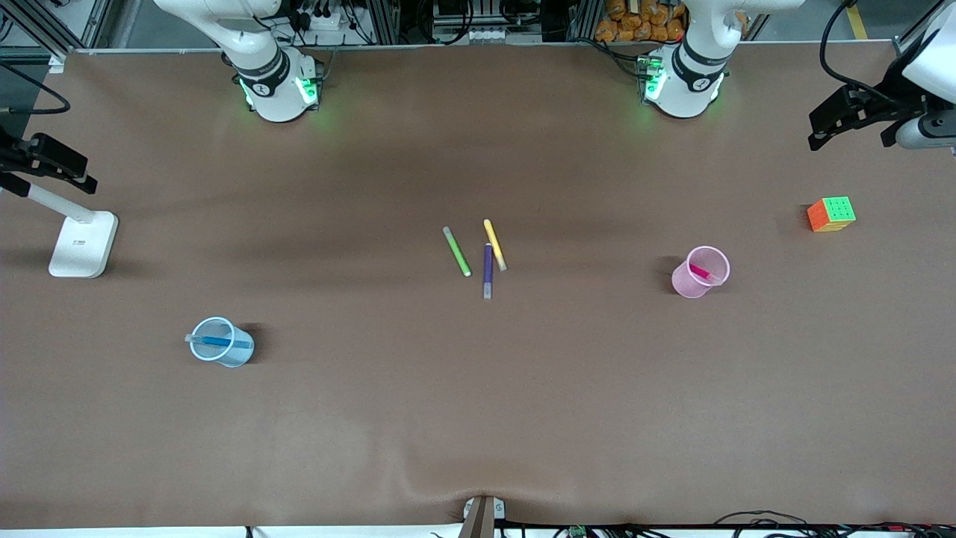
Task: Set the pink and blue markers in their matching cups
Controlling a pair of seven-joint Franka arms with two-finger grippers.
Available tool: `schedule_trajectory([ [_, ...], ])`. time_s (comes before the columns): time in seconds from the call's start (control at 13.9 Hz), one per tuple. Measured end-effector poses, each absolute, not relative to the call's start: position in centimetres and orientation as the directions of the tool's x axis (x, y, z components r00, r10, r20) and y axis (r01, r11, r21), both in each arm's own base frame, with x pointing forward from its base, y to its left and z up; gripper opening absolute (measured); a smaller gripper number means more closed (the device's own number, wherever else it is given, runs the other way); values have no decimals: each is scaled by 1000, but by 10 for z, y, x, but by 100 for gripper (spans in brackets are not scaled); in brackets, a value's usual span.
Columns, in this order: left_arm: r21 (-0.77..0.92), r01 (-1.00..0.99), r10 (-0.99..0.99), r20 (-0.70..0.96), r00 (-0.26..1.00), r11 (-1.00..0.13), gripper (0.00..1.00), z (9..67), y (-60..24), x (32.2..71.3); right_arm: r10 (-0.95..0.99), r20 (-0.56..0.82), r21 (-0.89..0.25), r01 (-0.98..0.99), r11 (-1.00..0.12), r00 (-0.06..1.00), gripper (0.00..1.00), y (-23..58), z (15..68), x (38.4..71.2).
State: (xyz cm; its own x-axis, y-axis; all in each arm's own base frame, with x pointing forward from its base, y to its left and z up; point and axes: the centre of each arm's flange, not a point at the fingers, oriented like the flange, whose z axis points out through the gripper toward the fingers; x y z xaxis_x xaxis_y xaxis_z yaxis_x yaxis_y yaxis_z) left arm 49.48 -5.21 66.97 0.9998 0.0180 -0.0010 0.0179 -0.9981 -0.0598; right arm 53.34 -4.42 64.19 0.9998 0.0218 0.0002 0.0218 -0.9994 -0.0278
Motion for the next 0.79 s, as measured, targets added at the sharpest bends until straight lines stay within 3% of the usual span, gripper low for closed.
schedule_trajectory([
  [0.79,-58,26,26,8,1000,-998,100,674,-51,494,20,0,-27,20,-999,1000,100,-45,642,533],
])
